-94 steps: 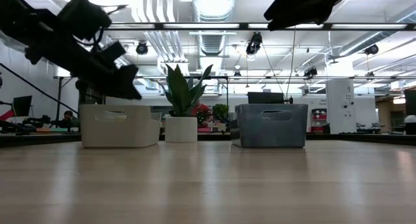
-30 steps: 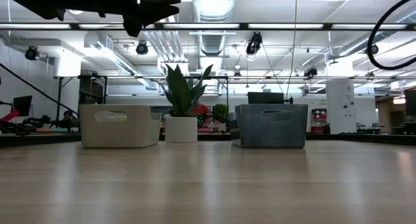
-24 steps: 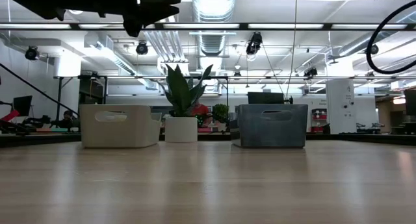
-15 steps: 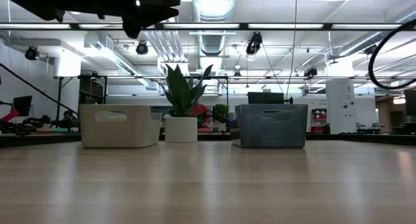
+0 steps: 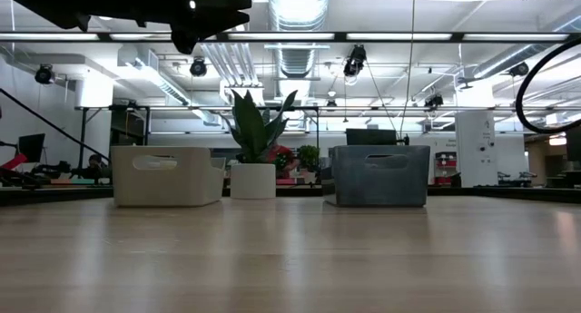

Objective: Pick and place medicine bottles into bin by pill shape (circle, oval)
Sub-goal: Put the blue capsule bottle into the black bin

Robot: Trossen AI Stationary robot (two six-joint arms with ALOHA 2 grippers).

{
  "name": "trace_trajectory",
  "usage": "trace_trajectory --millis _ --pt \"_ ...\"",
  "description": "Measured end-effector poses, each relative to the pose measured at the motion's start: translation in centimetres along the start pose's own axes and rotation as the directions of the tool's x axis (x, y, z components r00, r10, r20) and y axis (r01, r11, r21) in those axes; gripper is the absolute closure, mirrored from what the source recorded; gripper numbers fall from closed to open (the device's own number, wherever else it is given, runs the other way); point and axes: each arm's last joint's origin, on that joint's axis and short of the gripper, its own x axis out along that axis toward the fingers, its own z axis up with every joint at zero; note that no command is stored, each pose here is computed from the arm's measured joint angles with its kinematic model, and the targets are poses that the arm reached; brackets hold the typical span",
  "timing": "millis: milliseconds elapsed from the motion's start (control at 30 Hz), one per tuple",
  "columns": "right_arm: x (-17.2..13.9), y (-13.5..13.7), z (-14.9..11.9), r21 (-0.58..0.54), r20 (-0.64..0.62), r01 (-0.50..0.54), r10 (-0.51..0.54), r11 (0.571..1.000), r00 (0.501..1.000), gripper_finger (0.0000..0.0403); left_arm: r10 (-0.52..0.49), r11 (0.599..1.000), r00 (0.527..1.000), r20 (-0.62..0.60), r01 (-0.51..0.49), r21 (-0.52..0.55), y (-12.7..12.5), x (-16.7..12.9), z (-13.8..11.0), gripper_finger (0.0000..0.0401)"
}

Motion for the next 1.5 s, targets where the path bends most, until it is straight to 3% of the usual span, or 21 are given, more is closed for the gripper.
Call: trace_trajectory --millis 233,467,700,933,1100,1300,1500 --pt "0.0 0.0 0.0 0.002 0.0 0.0 0.0 1.0 1.0 0.0299 0.0 1.0 1.0 0.0 0.0 0.0 0.0 0.0 0.0 0.0248" --pt "-0.2 0.4 0.2 0.024 -0.009 -0.019 0.019 1.0 1.0 0.0286 0.0 1.0 1.0 0.0 0.0 0.003 0.0 0.0 0.0 0.0248" --pt "-2.6 2.9 1.9 -0.007 0.064 -0.159 0.159 0.987 0.985 0.0294 0.001 0.998 1.0 0.009 -0.002 0.063 0.0 0.0 0.2 0.0248" --pt "-6.3 6.1 5.3 -0.101 0.15 -0.28 0.293 0.955 0.944 0.0295 0.002 0.997 1.0 0.018 -0.003 0.074 0.1 -0.1 0.5 0.0248" --pt "-8.9 8.4 8.3 -0.229 0.188 -0.305 0.349 0.925 0.918 0.0295 0.002 0.997 1.0 0.025 -0.004 0.072 0.1 -0.2 0.6 0.0248" --pt "-12.0 10.5 12.7 -0.388 0.253 -0.26 0.374 0.884 0.892 0.0295 0.002 0.997 1.0 0.023 -0.003 0.073 0.1 -0.3 0.5 0.0248" --pt "-14.6 11.0 17.7 -0.471 0.305 -0.122 0.291 0.874 0.907 0.0295 0.002 0.997 1.0 0.018 -0.003 0.075 0.1 -0.3 0.5 0.0248"
